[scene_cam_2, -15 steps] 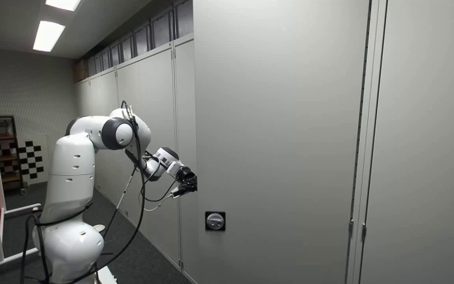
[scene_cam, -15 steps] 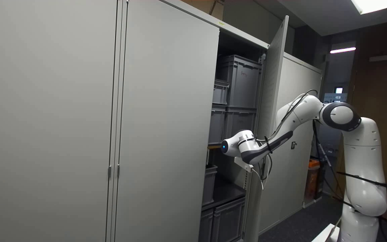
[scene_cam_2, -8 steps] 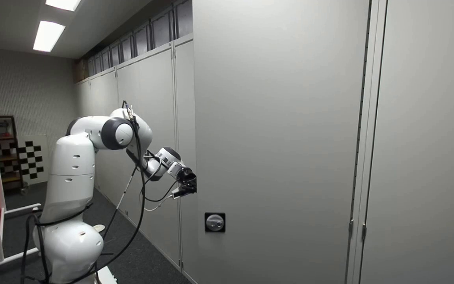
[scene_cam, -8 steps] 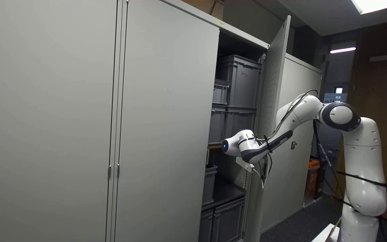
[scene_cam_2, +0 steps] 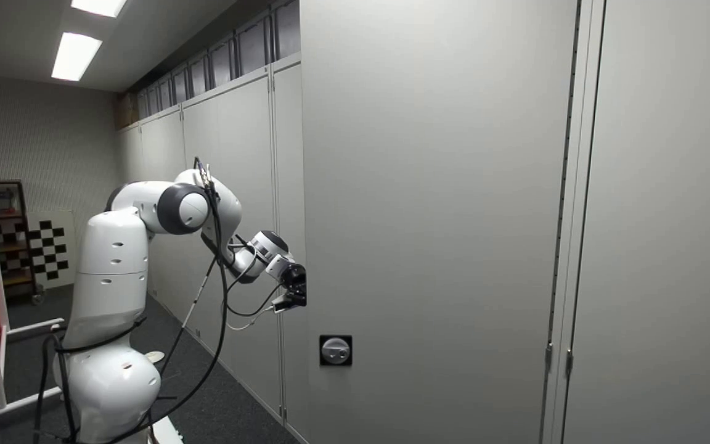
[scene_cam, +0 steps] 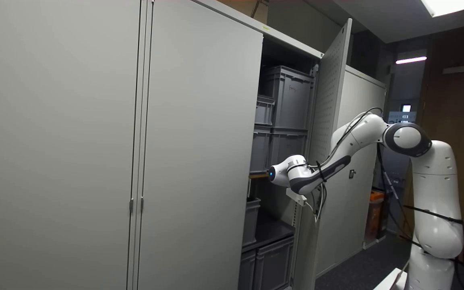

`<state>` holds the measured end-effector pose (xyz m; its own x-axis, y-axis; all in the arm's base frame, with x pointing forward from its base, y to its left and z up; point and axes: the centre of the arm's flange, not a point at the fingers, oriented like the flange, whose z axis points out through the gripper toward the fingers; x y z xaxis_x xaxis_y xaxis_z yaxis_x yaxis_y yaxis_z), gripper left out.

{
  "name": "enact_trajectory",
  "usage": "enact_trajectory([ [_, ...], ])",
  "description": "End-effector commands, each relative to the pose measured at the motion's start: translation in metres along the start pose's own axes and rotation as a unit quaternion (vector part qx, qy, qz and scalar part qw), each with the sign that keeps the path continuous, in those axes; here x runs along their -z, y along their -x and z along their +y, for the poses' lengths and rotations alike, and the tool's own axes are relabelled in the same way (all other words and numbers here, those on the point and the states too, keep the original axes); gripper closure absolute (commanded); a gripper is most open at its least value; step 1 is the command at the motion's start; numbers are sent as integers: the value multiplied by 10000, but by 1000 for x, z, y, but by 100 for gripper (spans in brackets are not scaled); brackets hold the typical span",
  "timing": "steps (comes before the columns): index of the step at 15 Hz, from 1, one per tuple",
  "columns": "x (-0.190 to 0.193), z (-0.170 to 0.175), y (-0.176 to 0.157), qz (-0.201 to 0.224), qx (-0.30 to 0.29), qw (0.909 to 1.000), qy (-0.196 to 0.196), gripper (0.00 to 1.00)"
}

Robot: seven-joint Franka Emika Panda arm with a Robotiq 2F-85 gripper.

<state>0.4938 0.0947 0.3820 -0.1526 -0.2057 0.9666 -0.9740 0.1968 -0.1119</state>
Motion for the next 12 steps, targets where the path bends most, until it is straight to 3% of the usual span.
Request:
enact_trajectory([
  [1, -16, 14, -16, 48, -52, 9996, 256, 100],
  [12, -37, 18, -24, 32, -89, 9984, 558, 100],
])
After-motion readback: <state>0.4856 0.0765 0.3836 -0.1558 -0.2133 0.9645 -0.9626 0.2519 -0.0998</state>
